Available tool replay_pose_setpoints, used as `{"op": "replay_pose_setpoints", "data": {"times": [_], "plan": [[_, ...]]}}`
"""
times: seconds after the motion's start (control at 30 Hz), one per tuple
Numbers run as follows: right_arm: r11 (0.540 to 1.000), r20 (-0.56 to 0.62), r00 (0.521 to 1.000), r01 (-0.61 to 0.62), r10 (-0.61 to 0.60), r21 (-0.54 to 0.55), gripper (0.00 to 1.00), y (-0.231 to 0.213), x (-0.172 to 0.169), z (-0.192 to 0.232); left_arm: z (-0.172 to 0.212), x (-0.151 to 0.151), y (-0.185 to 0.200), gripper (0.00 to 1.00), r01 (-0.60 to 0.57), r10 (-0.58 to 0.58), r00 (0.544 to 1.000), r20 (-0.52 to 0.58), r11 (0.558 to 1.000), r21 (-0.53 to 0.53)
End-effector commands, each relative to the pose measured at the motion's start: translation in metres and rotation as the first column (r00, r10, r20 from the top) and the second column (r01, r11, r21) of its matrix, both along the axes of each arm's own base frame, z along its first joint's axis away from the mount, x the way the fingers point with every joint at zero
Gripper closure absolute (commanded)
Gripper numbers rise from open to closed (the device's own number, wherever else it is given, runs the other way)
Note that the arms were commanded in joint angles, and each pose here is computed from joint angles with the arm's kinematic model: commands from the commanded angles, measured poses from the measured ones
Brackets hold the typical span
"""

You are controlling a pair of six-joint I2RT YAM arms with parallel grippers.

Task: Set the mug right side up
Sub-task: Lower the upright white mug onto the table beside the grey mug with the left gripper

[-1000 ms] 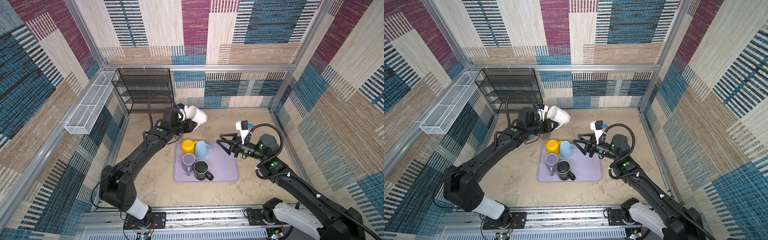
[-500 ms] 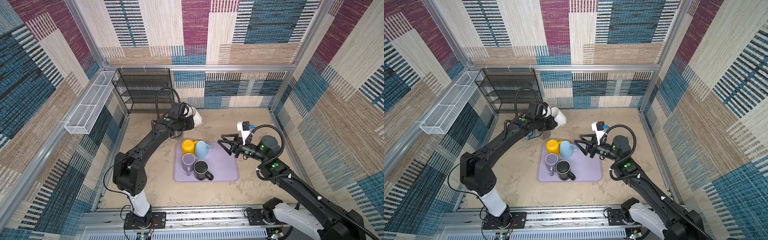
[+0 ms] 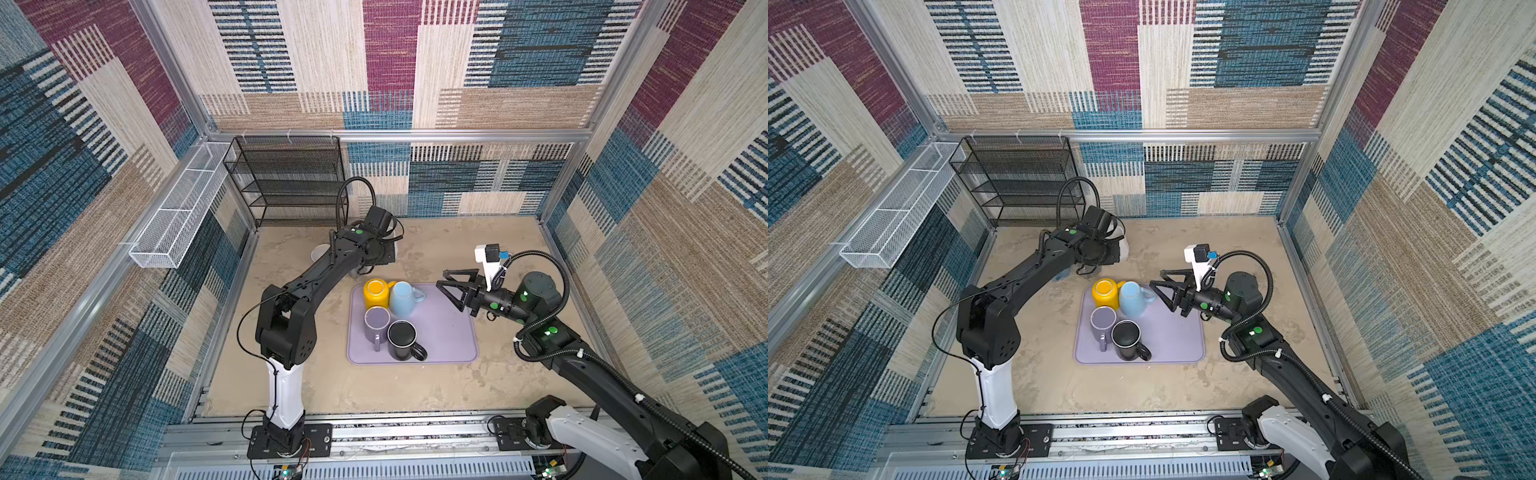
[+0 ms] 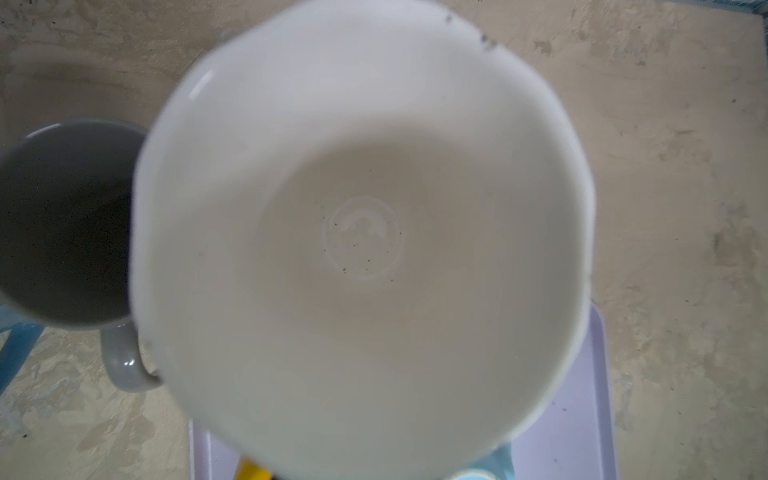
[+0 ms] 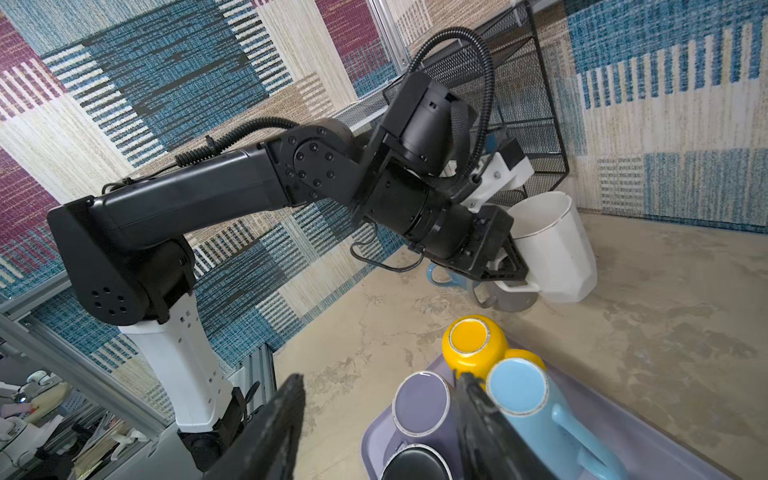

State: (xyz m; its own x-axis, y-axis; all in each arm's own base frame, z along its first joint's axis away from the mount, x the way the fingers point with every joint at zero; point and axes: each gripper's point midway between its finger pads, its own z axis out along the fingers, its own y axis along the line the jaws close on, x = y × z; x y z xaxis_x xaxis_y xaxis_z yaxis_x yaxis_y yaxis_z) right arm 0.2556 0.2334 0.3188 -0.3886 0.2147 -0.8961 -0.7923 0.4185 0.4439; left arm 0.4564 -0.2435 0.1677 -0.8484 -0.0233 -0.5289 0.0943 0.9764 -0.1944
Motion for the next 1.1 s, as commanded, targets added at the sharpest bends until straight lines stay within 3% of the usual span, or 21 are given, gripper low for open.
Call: {"op": "replay_pose_setpoints", "data": {"times": [0.0, 0.37, 1.07], "plan": [[1.0, 0.016, 1.0, 0.007, -0.007, 0.007, 0.4, -0.001, 0.0, 0.004, 0.003, 0.012, 0.004, 1.0, 0.006, -0.01, 0.998, 0.057, 0.998, 0.067], [1.0, 0.009, 1.0, 0.018, -0.018, 0.002, 0.4, -0.003, -0.001, 0.001, -0.019, 0.022, 0.01, 1.0, -0.036, 0.028, 0.998, 0.055, 0.988, 0.151], [1.0, 0.013, 1.0, 0.026, -0.026, 0.0, 0.4, -0.006, 0.0, 0.0, -0.048, 0.029, 0.007, 1.0, -0.043, 0.041, 0.999, 0.013, 0.985, 0.17]]}}
